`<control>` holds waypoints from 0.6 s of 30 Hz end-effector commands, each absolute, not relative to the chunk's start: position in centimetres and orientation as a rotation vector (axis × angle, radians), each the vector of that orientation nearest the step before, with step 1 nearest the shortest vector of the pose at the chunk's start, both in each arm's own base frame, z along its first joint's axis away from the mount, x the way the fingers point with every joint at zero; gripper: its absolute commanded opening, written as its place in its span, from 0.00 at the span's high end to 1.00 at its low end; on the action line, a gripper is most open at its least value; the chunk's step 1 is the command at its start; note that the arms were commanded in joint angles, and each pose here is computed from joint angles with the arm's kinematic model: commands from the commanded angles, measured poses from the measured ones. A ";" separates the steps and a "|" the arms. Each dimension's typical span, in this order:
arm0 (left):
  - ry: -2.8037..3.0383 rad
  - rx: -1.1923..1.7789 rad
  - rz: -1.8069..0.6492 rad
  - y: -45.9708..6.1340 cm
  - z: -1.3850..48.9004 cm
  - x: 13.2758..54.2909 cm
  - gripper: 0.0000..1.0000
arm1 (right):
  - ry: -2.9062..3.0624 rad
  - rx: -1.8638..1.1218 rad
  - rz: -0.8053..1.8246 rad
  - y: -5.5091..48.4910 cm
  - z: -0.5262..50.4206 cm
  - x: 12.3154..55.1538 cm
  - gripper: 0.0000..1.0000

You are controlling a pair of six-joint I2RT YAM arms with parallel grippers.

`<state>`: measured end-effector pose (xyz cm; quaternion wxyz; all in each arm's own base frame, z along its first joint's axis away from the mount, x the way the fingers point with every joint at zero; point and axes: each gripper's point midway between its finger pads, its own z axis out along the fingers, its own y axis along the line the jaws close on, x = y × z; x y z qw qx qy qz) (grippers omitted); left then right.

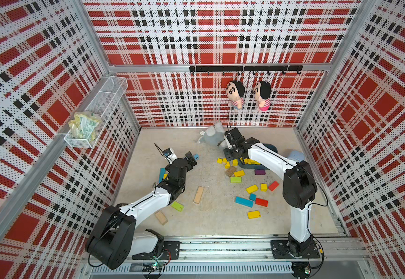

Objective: Pick out the yellow building blocks
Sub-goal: Place the building block in the storage box.

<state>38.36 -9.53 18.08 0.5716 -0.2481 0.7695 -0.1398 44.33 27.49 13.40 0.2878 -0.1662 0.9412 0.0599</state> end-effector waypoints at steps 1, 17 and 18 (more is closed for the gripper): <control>1.790 -0.585 -0.364 -10.0 18.5 38.5 0.01 | 2.579 -0.409 0.223 28.7 11.7 44.1 0.50; 1.785 -0.581 -0.336 -9.9 18.4 38.1 0.02 | 2.655 -0.281 0.071 27.9 7.4 45.2 0.53; 1.786 -0.579 -0.334 -9.9 18.4 38.1 0.02 | 2.659 -0.277 0.069 27.9 7.1 45.3 0.53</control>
